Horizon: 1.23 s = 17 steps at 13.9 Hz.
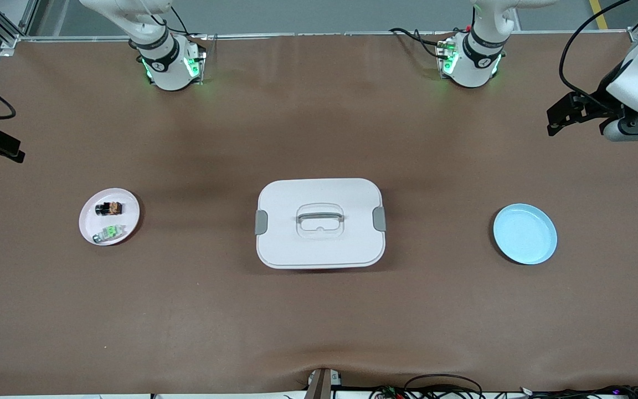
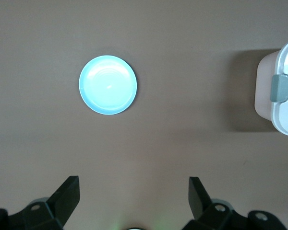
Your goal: Transfer orange switch to right arm and place
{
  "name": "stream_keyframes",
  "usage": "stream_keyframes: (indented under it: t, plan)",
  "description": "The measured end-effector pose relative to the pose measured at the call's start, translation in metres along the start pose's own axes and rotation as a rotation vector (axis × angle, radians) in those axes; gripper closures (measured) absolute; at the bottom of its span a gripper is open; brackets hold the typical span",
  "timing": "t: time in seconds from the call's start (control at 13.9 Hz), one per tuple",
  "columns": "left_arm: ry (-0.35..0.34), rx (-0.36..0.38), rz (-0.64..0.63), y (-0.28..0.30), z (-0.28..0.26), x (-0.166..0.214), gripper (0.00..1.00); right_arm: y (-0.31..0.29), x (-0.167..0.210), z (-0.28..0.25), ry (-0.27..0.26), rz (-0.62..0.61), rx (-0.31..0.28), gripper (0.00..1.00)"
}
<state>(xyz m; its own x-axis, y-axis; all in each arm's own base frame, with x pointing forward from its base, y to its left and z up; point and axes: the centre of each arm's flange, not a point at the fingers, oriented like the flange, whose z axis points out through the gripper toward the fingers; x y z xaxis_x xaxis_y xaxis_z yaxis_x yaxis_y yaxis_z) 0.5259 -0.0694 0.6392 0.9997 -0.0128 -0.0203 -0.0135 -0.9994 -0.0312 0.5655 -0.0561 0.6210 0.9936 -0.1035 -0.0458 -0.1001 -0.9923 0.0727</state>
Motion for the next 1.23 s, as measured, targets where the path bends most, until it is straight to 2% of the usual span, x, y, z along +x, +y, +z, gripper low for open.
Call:
stream_keyframes:
  t: [0.29, 0.58, 0.86, 1.23]
  plan:
    - [0.000, 0.000, 0.000, 0.000, 0.000, 0.000, 0.00, -0.006, 0.004, 0.021, -0.018, 0.007, 0.044, 0.00]
    - [0.002, 0.000, -0.001, -0.001, -0.001, 0.000, 0.00, -0.008, -0.006, 0.039, -0.009, 0.006, 0.051, 0.00]
    - [0.004, -0.001, -0.006, -0.003, -0.002, 0.000, 0.00, -0.005, -0.028, 0.031, 0.029, -0.016, 0.051, 0.00]
    - [0.004, -0.001, -0.008, -0.004, -0.002, 0.000, 0.00, -0.001, -0.035, 0.021, 0.046, -0.007, 0.052, 0.00]
